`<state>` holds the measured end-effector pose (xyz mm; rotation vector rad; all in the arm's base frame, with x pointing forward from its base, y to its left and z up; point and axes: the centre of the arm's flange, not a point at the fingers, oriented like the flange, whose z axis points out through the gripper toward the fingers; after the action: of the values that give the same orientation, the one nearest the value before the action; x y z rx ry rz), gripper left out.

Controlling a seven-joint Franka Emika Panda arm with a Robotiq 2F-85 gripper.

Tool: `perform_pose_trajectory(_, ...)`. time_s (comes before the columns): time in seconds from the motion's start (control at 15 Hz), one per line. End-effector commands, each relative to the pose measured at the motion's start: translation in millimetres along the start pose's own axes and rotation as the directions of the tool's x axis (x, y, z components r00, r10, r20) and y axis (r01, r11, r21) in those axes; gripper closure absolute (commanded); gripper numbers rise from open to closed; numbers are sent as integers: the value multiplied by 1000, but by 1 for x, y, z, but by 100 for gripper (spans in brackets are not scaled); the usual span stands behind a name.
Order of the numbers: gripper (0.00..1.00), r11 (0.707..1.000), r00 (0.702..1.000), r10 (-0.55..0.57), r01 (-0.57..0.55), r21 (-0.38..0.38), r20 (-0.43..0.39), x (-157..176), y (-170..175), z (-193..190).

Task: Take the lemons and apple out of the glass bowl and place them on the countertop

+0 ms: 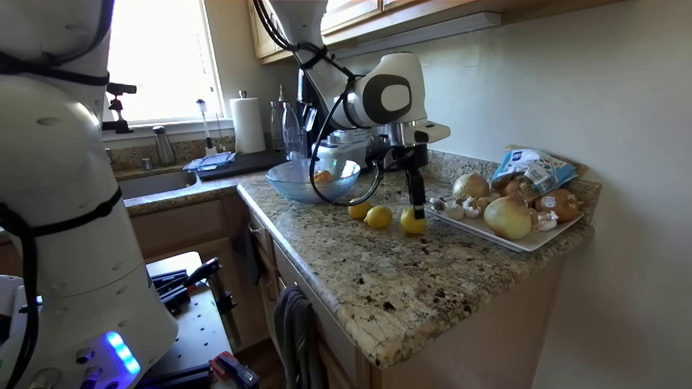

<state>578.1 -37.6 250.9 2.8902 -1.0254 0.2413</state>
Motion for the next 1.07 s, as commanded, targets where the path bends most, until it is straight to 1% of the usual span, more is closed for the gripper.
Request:
perform_pose_trajectory(0.0,0,1000,999,5,-5,2,-52,-11,9,-25)
perform_pose_trajectory(0.27,0,1000,996,-15,14,-7,-87,-8,3,-65)
perform_pose_trajectory(0.53,0,997,989,-67,72,28,-128,-16,-13,-113)
perform_pose_trajectory(0.67,0,993,987,-108,114,44,-122,-26,-26,-135)
perform_pose_trajectory(0.87,0,978,975,-194,200,55,-108,-51,-54,-161)
perform_pose_trajectory(1.0,0,953,952,-287,295,64,-106,-69,-74,-171)
